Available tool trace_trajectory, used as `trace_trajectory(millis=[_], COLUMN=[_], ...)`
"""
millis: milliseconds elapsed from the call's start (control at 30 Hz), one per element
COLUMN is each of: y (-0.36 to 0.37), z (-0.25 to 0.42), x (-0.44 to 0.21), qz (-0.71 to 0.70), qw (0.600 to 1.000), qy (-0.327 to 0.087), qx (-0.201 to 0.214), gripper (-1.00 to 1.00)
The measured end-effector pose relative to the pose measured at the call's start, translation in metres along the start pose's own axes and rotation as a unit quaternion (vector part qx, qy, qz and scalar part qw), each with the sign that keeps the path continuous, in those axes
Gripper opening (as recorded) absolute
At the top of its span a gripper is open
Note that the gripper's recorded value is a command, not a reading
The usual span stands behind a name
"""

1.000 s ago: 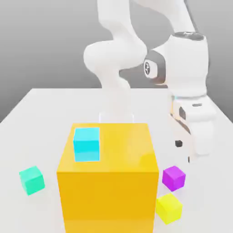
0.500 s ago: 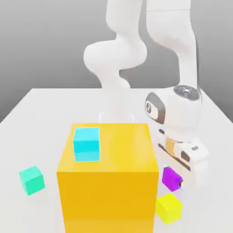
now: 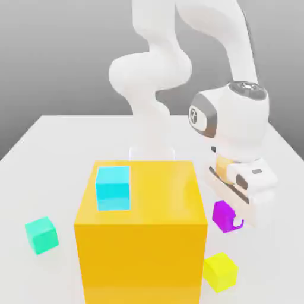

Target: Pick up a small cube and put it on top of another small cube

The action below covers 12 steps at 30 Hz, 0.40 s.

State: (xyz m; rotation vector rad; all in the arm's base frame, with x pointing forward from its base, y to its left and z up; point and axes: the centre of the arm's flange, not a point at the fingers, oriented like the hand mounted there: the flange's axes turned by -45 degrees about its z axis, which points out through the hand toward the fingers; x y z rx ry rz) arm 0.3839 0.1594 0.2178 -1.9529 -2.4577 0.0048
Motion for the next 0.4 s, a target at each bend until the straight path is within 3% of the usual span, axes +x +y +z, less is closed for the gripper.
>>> trace_trajectory(millis=[133, 267, 300, 400], y=[0.042, 0.048, 0.047, 0.047], z=[-0.019, 0.021, 0.032, 0.032], x=[-0.028, -0.028, -0.029, -0.029], qz=[0.101, 0.112, 0.112, 0.112], qw=[0.995, 0.994, 0.994, 0.994], qy=[0.0, 0.001, 0.0, 0.0], qx=[-0.001, -0.001, -0.001, -0.001], gripper=[-1.0, -1.0, 1.0, 1.0])
